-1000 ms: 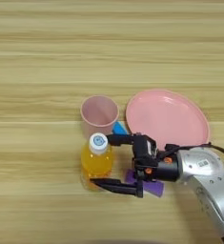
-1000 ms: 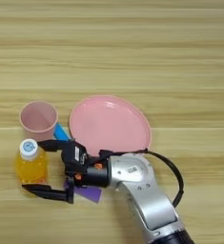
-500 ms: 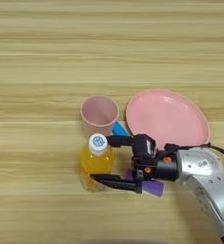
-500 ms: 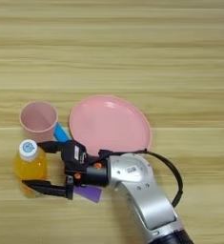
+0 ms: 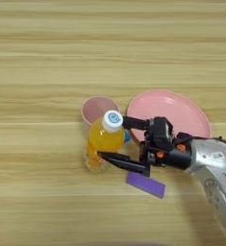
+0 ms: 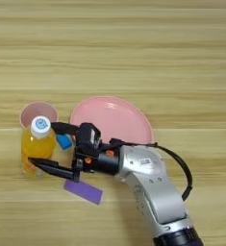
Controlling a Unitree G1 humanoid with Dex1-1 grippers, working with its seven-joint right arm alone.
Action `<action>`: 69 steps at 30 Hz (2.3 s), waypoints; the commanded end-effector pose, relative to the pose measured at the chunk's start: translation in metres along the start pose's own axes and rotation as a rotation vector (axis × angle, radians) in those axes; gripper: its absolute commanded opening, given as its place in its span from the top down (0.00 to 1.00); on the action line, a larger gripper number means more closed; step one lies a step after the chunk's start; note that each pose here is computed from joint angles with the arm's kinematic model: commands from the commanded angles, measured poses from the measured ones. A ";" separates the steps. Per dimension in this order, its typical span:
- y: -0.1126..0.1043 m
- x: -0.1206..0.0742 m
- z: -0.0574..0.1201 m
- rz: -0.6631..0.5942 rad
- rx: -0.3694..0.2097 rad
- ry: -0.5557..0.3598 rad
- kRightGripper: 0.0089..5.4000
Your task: Move the objects on the table
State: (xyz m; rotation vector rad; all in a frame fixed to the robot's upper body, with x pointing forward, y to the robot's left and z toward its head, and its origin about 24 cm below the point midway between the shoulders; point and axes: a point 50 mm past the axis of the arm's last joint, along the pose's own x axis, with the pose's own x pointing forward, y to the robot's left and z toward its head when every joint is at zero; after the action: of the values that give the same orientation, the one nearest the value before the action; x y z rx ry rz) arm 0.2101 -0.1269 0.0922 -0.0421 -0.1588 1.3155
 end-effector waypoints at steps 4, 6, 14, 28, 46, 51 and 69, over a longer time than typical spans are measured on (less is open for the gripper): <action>-0.028 -0.009 0.060 -0.111 -0.100 -0.242 0.36; -0.034 -0.015 0.066 -0.151 -0.108 -0.265 0.36; -0.052 -0.032 0.079 -0.277 -0.118 -0.322 0.36; -0.092 -0.057 0.080 -0.587 -0.223 -0.194 0.36; -0.113 -0.088 0.048 -0.786 -0.210 0.123 0.36; -0.109 -0.093 0.035 -0.781 -0.190 0.177 0.36; -0.104 -0.093 -0.004 -0.765 -0.120 0.218 0.36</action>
State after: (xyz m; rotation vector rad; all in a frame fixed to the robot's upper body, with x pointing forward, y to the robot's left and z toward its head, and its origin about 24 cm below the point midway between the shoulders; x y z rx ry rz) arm 0.2764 -0.2434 0.0688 -0.1527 0.0345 0.5330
